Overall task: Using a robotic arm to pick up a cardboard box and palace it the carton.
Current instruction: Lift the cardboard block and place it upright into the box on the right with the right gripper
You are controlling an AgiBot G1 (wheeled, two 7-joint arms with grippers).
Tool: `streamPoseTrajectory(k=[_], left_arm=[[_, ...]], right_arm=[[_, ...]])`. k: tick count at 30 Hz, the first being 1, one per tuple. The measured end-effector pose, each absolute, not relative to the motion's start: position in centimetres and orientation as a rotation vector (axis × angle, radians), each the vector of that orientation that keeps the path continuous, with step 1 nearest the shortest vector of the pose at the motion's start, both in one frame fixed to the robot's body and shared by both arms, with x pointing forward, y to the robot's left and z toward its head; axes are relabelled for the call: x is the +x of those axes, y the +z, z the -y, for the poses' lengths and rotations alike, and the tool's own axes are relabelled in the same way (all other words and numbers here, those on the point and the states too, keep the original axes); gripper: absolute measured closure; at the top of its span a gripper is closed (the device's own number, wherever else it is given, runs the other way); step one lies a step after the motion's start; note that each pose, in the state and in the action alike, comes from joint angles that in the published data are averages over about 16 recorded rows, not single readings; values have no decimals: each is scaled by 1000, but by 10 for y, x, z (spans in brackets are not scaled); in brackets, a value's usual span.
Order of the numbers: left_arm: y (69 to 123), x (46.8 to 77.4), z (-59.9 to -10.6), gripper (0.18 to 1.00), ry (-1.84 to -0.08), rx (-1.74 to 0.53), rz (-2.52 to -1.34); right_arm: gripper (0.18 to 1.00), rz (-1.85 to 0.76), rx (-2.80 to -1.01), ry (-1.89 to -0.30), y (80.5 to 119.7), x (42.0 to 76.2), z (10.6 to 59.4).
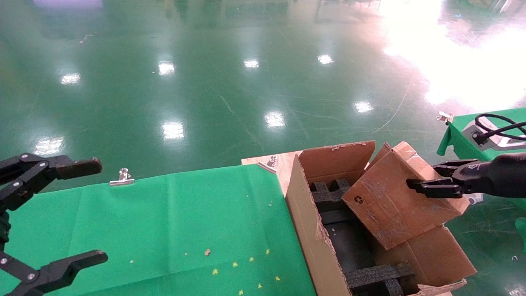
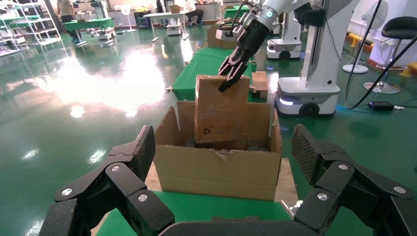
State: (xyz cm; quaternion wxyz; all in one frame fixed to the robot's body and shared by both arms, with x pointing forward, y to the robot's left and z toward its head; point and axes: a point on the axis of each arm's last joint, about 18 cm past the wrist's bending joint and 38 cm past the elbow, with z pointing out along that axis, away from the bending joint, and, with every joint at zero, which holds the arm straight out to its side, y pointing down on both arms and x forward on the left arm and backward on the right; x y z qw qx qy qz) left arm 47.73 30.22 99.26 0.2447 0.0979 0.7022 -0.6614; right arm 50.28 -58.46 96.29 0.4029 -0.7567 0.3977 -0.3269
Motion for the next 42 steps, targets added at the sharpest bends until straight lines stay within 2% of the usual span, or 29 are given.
streamPoseTrajectory(k=[10, 30, 42], left_arm=[[993, 477, -302, 184, -1806, 267, -1917], [993, 477, -302, 184, -1806, 267, -1917], [993, 477, -302, 184, -1806, 267, -1917]], right_arm=[[815, -1039, -1893, -811, 960, 507, 584], [817, -1345, -1756, -665, 932, 526, 574], [818, -1453, -1702, -779, 927, 526, 581]])
